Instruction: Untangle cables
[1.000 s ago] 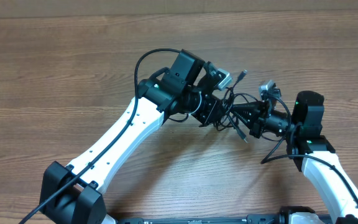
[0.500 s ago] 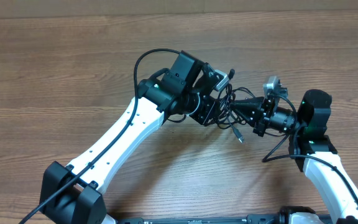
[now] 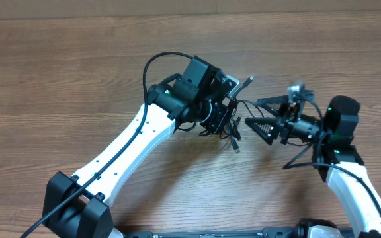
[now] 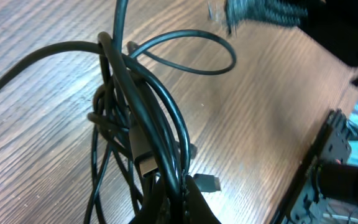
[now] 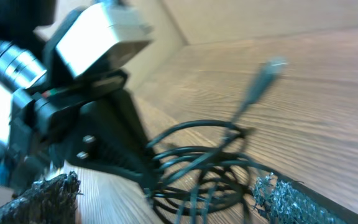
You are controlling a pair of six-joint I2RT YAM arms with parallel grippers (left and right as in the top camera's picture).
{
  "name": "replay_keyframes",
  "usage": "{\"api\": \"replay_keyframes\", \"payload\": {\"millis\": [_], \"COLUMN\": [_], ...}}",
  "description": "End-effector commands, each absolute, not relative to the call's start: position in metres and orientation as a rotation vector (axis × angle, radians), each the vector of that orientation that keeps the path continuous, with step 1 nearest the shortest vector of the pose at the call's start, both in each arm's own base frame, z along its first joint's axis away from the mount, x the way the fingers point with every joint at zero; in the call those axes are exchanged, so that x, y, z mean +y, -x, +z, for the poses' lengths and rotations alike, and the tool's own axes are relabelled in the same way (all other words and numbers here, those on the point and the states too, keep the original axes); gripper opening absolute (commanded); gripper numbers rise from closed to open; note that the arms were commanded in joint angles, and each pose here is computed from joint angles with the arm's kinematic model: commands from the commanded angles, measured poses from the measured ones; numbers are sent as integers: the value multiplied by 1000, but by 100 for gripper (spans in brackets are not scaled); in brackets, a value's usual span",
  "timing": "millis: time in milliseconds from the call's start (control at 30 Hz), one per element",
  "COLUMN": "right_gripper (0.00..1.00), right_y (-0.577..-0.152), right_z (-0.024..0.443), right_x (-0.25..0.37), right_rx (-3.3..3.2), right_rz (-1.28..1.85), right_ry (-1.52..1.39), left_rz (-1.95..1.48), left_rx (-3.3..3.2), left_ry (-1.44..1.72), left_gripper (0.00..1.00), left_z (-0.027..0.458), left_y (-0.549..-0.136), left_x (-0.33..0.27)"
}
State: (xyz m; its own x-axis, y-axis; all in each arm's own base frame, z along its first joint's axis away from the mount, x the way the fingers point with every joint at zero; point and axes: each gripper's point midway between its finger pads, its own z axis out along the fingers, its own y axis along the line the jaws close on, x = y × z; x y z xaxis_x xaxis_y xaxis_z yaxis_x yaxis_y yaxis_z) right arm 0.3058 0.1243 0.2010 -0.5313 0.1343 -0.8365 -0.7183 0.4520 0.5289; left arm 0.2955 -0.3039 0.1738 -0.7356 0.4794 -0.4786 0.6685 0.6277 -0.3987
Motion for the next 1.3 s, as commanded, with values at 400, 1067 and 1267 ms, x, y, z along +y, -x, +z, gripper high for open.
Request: {"api": "replay_keyframes", "payload": {"millis": [400,1067,1267], "right_gripper": [100,100,100], "right_y": [-301,-299,-298], "right_z": [209,212,217], "right_x": [56,56,57], "right_rx": [1826,1903,1943], "right_rz": [1291,1513,1675], "right_ry": [225,-43,-246], "left_rz": [-1522,-1832,-1820], "left_rx": [1919,1512,1495], "left_ry": [-1368,-1198,-1211], "left_gripper": [4,5,5], "left_z": [244,313,315], "left_y": [-242,-275,-276], "left_x": [-331,-273,-274]}}
